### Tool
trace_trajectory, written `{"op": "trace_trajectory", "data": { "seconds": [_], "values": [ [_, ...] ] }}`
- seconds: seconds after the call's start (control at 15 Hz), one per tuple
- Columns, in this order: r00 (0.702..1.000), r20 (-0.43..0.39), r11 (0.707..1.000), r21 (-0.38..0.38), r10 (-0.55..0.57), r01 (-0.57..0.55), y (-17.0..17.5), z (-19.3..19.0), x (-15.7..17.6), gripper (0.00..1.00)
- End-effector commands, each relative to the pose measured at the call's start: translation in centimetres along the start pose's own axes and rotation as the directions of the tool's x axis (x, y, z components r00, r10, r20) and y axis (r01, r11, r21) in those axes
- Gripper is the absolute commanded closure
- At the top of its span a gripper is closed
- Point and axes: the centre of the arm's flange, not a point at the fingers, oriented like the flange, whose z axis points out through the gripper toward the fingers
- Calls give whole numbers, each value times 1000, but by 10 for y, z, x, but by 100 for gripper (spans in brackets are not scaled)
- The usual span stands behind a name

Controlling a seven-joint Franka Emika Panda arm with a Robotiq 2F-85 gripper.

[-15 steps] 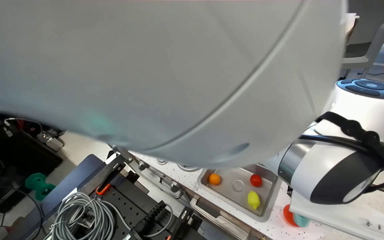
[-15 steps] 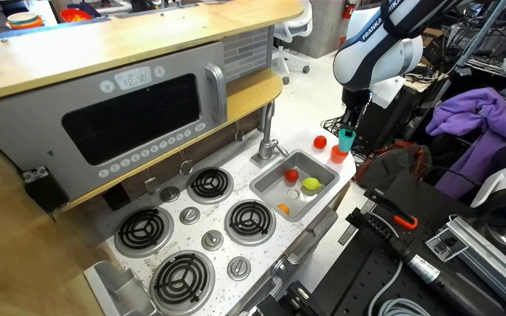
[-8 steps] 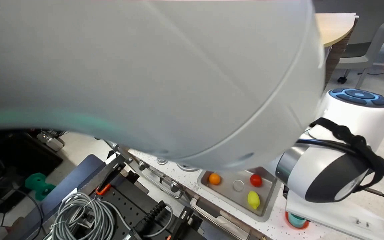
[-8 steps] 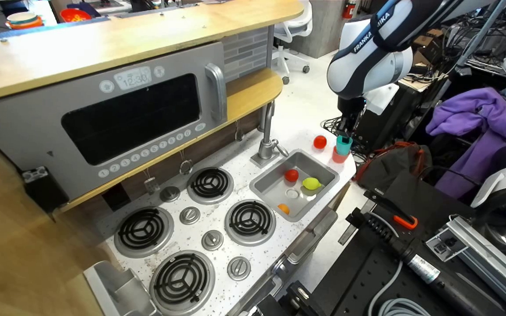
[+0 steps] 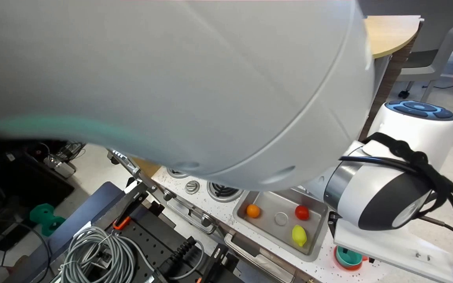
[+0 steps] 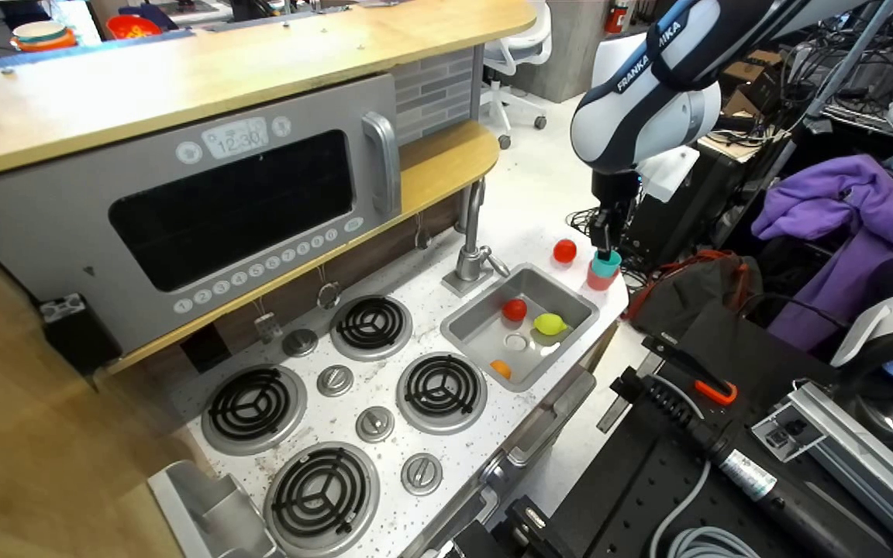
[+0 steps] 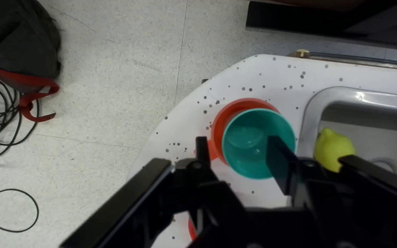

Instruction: Put the light blue cup inside the orange mug

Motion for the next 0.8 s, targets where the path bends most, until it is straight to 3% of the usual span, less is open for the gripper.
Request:
{"op": "trace_trajectory", "data": {
  "seconds": [0.0, 0.2, 0.73],
  "values": [
    [1000, -23, 1000, -15, 2, -3, -1, -35, -11, 19],
    [999, -53, 999, -47, 6, -8, -2, -60, -19, 1],
    [968, -249, 994, -105, -17, -10, -43, -128, -65, 0]
  ]
}}
